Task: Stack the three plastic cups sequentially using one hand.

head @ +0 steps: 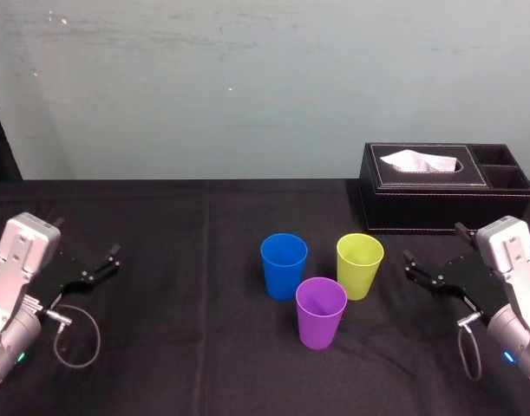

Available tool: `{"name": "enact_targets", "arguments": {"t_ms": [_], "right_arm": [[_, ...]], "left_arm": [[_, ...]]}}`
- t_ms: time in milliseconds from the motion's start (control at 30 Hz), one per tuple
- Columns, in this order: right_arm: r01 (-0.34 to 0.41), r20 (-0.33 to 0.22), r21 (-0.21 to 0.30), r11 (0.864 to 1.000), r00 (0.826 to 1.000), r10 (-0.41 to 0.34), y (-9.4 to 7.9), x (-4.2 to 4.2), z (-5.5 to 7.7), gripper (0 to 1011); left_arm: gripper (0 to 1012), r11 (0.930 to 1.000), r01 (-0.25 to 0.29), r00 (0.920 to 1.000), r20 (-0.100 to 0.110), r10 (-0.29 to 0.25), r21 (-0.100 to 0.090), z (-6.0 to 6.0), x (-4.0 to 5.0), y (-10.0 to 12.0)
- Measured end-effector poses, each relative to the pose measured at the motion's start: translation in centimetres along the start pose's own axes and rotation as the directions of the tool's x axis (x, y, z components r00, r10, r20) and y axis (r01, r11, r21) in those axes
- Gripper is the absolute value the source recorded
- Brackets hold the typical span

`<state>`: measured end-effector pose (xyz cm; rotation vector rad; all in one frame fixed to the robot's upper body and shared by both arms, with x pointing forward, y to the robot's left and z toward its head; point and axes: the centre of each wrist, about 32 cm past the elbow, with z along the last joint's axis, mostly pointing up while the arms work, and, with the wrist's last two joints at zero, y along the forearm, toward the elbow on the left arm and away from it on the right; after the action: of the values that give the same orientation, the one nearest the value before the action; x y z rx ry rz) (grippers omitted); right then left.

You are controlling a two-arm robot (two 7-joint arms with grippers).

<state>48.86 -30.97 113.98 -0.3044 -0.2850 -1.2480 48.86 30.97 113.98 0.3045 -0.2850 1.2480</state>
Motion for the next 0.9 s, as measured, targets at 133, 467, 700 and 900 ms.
{"name": "enact_targets", "arguments": {"t_ms": [133, 467, 700, 900], "right_arm": [[0.000, 0.000, 0.000, 1.000, 1.000, 0.000, 0.0, 0.00, 0.0, 1003], [0.000, -0.001, 0.000, 1.000, 1.000, 0.000, 0.0, 0.01, 0.0, 1003], [-0.013, -0.041, -0.007, 1.000, 0.999, 0.013, -0.3, 0.27, 0.3, 1003], [-0.052, -0.114, -0.048, 0.997, 0.992, 0.047, -0.8, 0.71, 1.0, 1003]], "left_arm": [[1000, 1.0000, 0.000, 1.0000, 0.000, 0.000, 0.000, 0.0, 0.00, 0.0], [1000, 1.0000, 0.000, 1.0000, 0.000, 0.000, 0.000, 0.0, 0.00, 0.0], [1000, 1.0000, 0.000, 1.0000, 0.000, 0.000, 0.000, 0.0, 0.00, 0.0], [1000, 1.0000, 0.000, 1.0000, 0.000, 0.000, 0.000, 0.0, 0.00, 0.0]]}}
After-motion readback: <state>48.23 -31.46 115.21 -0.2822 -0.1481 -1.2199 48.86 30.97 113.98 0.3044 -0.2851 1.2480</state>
